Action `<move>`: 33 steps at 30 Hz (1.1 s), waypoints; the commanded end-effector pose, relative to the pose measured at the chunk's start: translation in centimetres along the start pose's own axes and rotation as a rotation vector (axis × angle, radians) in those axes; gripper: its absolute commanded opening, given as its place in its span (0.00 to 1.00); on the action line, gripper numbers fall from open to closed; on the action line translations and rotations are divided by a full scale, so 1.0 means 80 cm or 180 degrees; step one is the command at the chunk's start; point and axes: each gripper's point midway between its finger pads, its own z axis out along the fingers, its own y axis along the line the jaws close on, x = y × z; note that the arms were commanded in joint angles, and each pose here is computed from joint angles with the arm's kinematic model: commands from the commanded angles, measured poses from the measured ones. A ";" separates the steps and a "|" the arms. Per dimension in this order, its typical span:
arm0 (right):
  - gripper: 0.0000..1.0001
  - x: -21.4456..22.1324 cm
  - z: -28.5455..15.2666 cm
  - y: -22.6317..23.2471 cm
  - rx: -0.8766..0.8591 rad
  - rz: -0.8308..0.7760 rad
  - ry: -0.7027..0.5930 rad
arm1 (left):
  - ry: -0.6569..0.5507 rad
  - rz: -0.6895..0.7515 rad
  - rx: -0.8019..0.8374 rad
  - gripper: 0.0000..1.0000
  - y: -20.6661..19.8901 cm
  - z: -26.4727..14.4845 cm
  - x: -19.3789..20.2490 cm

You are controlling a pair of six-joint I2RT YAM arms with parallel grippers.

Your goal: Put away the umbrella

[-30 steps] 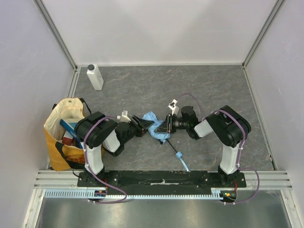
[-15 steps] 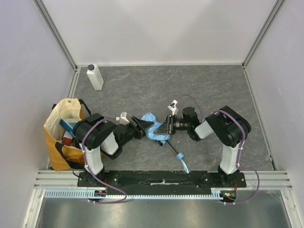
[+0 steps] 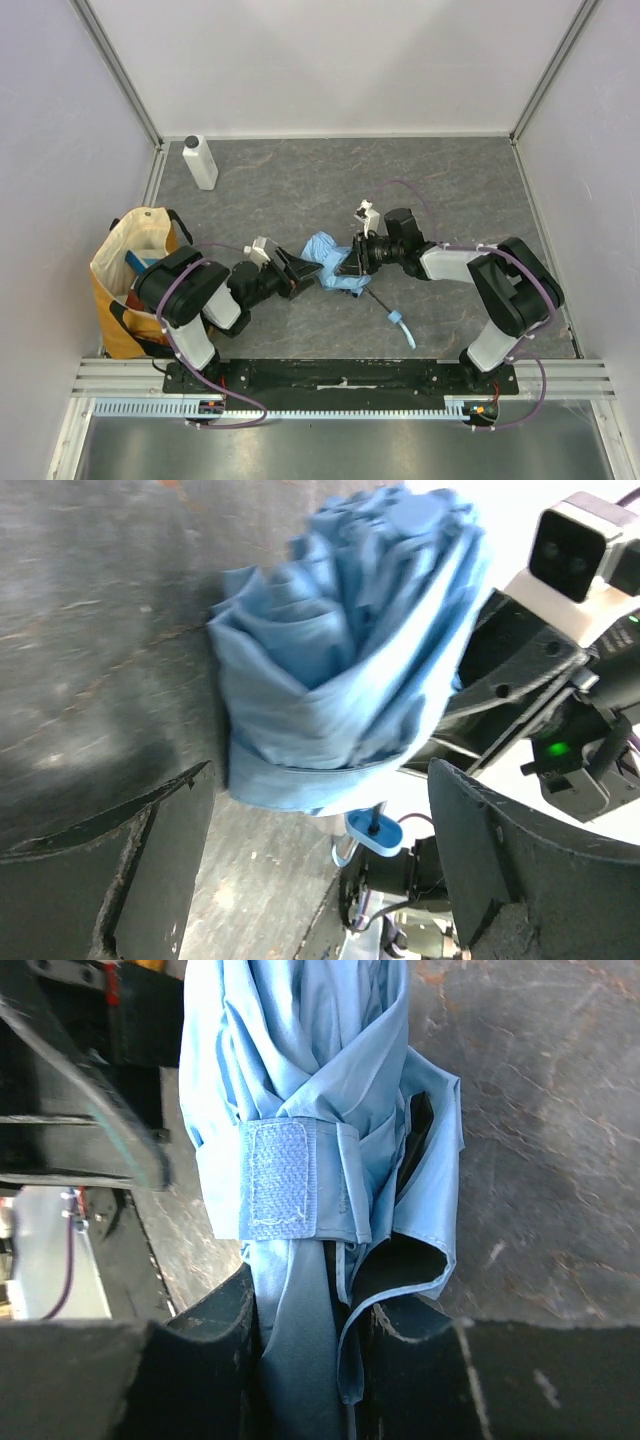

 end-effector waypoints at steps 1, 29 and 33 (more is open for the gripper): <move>0.00 -0.018 -0.016 0.001 0.0186 -0.0396 -0.0017 | 0.0166 0.0257 0.0557 0.91 -0.061 0.005 -0.001; 0.00 -0.047 -0.051 0.059 0.0129 -0.0610 -0.0281 | 0.0019 0.0348 0.0491 0.94 -0.124 0.065 -0.022; 0.00 -0.045 -0.050 0.073 0.0025 -0.0674 -0.0277 | -0.0044 0.0335 0.0445 0.94 -0.120 0.073 -0.028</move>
